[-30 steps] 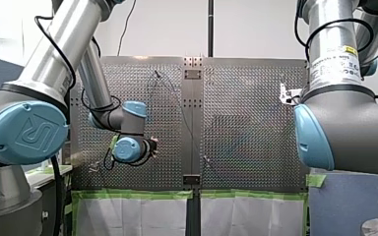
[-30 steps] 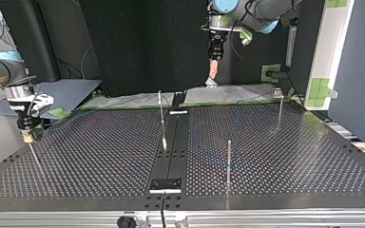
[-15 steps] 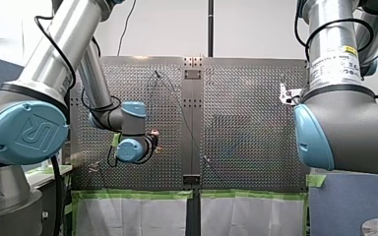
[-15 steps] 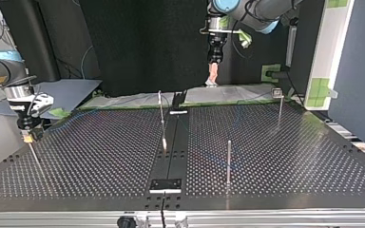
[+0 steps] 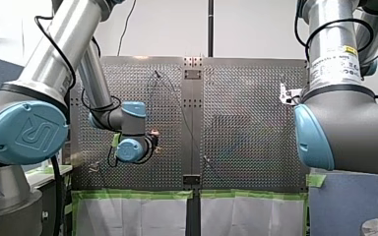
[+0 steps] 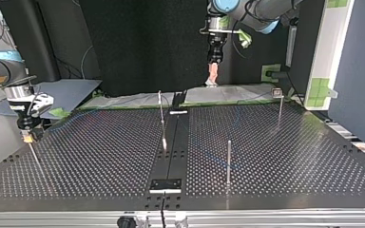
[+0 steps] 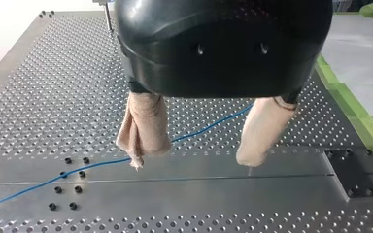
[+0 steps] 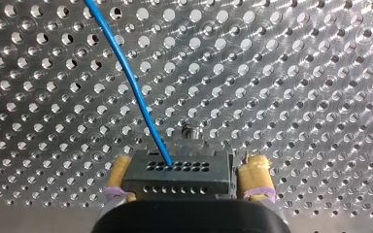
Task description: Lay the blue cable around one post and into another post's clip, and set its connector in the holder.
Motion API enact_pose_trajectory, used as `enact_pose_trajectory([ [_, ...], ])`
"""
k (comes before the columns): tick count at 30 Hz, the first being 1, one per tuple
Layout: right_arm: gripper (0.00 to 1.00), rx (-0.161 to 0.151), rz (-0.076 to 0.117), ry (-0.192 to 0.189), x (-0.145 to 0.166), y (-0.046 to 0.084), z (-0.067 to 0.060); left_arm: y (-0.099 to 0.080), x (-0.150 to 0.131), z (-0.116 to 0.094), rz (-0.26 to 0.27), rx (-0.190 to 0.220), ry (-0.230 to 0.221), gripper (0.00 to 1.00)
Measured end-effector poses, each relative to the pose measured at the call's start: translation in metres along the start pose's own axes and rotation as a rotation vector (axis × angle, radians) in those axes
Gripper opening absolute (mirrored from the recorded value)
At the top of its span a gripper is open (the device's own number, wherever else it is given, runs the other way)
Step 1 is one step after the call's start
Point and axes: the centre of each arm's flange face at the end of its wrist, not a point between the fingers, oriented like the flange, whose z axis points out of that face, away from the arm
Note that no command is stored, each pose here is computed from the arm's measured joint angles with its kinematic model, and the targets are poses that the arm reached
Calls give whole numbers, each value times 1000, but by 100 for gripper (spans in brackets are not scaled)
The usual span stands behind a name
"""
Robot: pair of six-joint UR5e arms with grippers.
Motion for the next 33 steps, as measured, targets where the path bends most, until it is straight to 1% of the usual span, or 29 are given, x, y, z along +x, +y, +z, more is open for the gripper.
enact_pose_trajectory([
  [6, 87, 0, 0, 0, 0, 0, 0, 1, -1, 2, -13, -4, -8, 100],
  [33, 87, 0, 0, 0, 0, 0, 0, 1, -1, 2, -11, -6, -8, 100],
])
